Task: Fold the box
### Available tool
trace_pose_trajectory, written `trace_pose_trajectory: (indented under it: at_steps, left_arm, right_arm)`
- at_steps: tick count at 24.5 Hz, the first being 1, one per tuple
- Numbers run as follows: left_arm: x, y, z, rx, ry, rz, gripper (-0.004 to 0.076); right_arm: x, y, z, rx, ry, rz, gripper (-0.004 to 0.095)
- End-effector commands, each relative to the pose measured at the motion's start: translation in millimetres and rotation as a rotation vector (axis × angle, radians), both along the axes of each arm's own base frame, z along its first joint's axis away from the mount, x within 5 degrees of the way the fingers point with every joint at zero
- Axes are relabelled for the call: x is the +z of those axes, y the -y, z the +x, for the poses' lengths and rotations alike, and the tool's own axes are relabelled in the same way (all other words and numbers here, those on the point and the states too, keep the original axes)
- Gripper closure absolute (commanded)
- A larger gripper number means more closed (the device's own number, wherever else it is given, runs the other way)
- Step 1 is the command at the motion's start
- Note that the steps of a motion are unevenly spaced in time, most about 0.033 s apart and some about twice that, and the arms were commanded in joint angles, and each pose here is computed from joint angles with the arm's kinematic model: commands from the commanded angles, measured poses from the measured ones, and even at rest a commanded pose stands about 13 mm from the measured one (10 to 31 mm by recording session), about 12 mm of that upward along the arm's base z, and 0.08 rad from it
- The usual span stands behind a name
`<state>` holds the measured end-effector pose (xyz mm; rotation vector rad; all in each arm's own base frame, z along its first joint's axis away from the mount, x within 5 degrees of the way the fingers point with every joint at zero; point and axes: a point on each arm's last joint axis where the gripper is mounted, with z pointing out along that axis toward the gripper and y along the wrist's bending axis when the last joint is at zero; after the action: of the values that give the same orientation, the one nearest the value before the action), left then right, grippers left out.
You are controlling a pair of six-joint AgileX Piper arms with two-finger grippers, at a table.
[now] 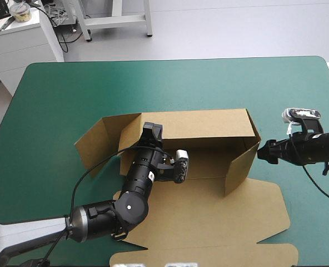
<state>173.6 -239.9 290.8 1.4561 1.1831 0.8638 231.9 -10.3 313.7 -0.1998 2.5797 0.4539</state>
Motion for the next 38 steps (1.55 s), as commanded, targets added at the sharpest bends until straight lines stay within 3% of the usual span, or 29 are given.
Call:
trace_pose_trajectory:
  at_steps: [1,3,12,23,32,38]
  left_arm:
    - [20.6,-2.6,-1.0,-0.002,0.082,-0.035,0.0734]
    - [20.6,-2.6,-1.0,-0.002,0.082,-0.035,0.0734]
    - [20.6,-2.6,-1.0,-0.002,0.082,-0.035,0.0734]
    - [20.6,-2.6,-1.0,-0.002,0.082,-0.035,0.0734]
    - [20.6,-2.6,-1.0,-0.002,0.082,-0.035,0.0734]
    - [20.6,-2.6,-1.0,-0.003,0.082,-0.035,0.0734]
  right_arm:
    - [13.5,-10.3,-4.4,0.135,0.134,0.036,0.0099]
    - [12.3,-15.9,-4.7,0.196,0.17,0.069,0.0099]
    - [7.5,-42.7,-4.2,0.364,0.245,0.03,0.0099]
    - [-7.0,-61.9,-13.0,0.286,0.355,-0.019,0.0099]
    - [-41.6,-72.2,-39.4,0.171,0.532,-0.096,0.0099]
    - [-38.2,-81.6,-34.7,0.106,0.665,-0.133,0.0099]
